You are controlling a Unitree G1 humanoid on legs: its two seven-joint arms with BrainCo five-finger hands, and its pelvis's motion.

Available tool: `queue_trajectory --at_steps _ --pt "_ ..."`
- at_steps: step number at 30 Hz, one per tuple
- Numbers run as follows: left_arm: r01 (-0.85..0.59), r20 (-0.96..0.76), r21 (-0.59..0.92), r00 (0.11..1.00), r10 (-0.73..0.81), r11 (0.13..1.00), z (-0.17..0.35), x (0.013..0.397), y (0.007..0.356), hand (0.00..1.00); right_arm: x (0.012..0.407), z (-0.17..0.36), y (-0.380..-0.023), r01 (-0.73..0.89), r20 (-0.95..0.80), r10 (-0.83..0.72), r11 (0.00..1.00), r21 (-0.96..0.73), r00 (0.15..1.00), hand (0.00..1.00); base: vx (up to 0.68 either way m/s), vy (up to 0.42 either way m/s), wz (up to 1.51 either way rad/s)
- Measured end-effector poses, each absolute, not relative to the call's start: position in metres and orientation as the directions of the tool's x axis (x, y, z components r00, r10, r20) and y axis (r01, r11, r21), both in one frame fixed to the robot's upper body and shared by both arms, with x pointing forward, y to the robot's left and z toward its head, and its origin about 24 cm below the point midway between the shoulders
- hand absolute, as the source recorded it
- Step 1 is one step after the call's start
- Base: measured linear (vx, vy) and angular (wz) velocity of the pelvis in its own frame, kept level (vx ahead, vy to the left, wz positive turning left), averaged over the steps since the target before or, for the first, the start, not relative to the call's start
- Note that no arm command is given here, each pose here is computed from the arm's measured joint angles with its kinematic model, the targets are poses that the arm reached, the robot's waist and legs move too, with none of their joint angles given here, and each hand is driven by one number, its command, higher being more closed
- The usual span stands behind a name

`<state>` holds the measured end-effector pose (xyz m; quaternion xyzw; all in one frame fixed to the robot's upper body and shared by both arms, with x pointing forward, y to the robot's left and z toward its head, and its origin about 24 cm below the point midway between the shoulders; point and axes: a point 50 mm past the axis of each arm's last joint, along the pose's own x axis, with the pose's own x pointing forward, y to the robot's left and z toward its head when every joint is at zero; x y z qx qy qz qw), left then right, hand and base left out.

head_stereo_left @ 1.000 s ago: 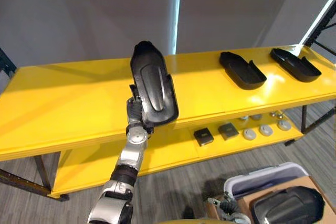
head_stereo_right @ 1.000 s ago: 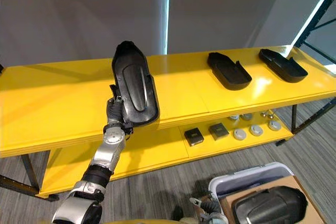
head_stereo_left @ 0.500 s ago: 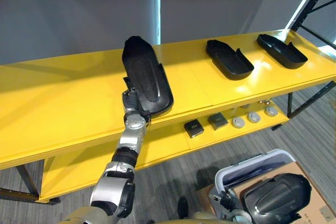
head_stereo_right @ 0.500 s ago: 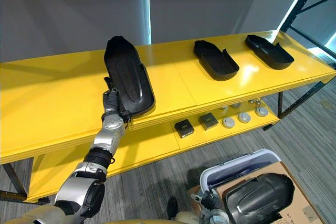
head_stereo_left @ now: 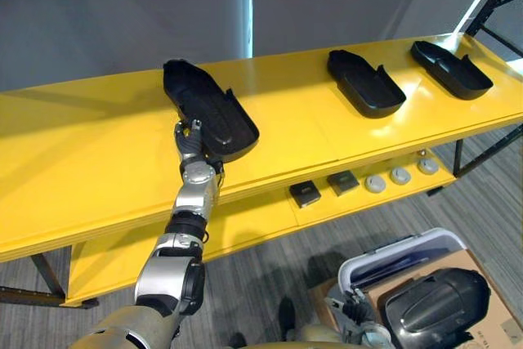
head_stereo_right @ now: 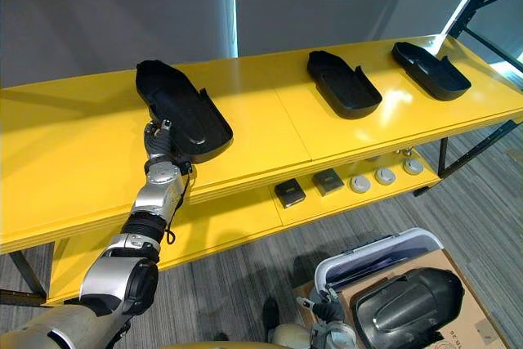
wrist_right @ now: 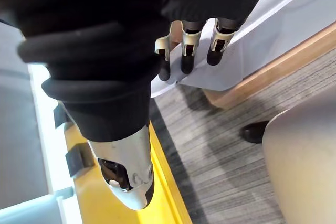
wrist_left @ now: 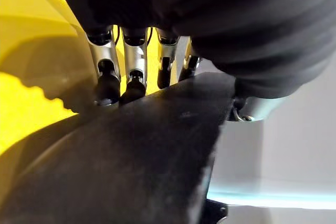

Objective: Walk over and take plastic housings, then place them on the shelf

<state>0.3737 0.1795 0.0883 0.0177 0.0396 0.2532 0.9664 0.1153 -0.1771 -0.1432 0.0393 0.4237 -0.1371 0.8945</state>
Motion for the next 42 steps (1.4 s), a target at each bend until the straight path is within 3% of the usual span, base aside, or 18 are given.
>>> queue_trajectory --at_steps 15,22,23,31,36,42 --pt "-0.487 0.045 0.09 0.873 0.485 0.869 0.114 0.379 0.189 0.0 0.115 -0.143 -0.178 0.276 -0.77 -0.201 0.961 -0.034 0.606 0.0 0.0 0.0 0.02" --pt "-0.416 0.357 0.065 0.859 0.368 0.907 0.145 0.334 0.146 0.0 0.115 -0.143 -0.182 0.289 -0.768 -0.211 0.957 -0.035 0.605 0.0 -0.01 0.014 0.07" --pt "-0.399 0.371 0.074 0.862 0.346 0.914 0.141 0.324 0.137 1.0 0.114 -0.143 -0.182 0.29 -0.769 -0.213 0.956 -0.037 0.603 0.0 0.0 0.0 0.0" --pt "-0.263 0.321 0.307 0.933 0.16 0.915 0.089 0.279 0.12 1.0 0.113 -0.144 -0.182 0.291 -0.771 -0.214 0.956 -0.039 0.6 0.0 -0.05 0.014 0.04" --pt "-0.155 0.286 0.403 0.957 0.036 0.902 0.076 0.274 0.108 1.0 0.111 -0.144 -0.182 0.289 -0.774 -0.214 0.956 -0.042 0.595 0.0 -0.05 0.004 -0.01" --pt "-0.077 0.176 0.465 0.984 -0.006 0.882 0.051 0.282 0.104 1.0 0.109 -0.145 -0.181 0.267 -0.78 -0.206 0.962 -0.052 0.591 0.0 0.0 0.0 0.0"
